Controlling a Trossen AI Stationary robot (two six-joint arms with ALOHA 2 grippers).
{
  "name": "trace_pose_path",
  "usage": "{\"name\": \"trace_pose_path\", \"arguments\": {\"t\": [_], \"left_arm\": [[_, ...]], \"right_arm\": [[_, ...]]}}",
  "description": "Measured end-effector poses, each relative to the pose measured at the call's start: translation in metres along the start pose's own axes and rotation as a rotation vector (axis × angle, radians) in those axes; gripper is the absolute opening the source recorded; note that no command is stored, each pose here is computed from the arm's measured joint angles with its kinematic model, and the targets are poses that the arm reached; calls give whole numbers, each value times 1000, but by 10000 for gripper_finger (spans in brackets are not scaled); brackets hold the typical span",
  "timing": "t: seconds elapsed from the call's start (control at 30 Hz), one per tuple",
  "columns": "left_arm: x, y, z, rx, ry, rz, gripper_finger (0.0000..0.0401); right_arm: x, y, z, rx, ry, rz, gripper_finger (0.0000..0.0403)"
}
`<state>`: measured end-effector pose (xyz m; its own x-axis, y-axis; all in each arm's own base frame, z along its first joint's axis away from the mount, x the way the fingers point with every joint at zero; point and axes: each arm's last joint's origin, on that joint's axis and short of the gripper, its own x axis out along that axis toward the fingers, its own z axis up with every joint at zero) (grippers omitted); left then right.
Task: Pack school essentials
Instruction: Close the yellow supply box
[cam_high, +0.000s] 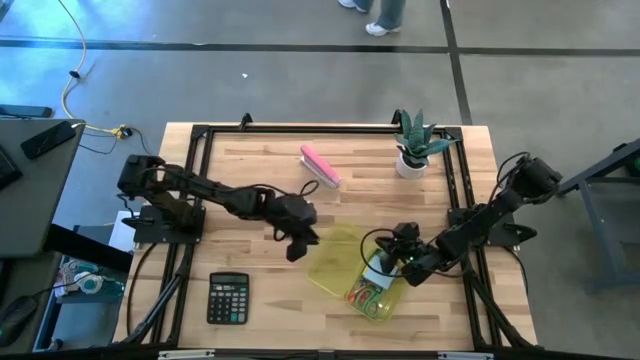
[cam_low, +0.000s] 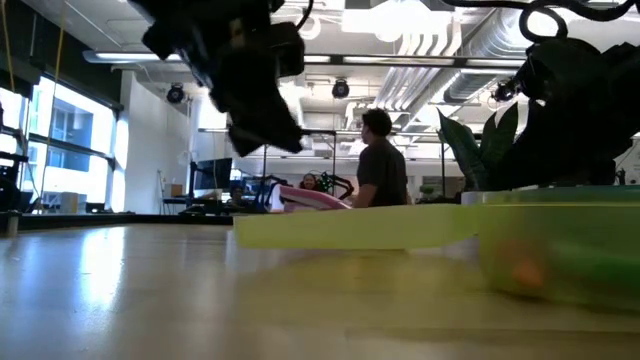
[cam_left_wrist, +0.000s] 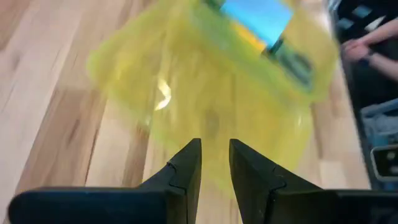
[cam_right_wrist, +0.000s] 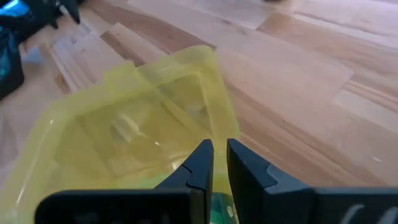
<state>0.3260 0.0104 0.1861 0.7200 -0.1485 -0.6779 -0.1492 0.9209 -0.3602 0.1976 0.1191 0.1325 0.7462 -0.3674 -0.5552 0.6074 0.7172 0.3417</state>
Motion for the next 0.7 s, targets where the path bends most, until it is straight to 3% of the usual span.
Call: {"name": "trace_pose_path", "arguments": {"t": [0.2, 0.33, 0.5, 0.7], "left_arm": [[-3, -13, -27, -5, 188, 137, 73], [11, -22, -48, 27, 290, 227, 73], [33, -21, -64, 35, 345, 266, 73], [42, -17, -65, 34, 338, 269, 73]], "right_arm": [[-4, 2, 4, 5, 20, 30, 34], [-6, 3, 6, 13, 39, 49, 34], [-9, 4, 7, 28, 87, 79, 34], [-17, 5, 12, 44, 170, 145, 34]]}}
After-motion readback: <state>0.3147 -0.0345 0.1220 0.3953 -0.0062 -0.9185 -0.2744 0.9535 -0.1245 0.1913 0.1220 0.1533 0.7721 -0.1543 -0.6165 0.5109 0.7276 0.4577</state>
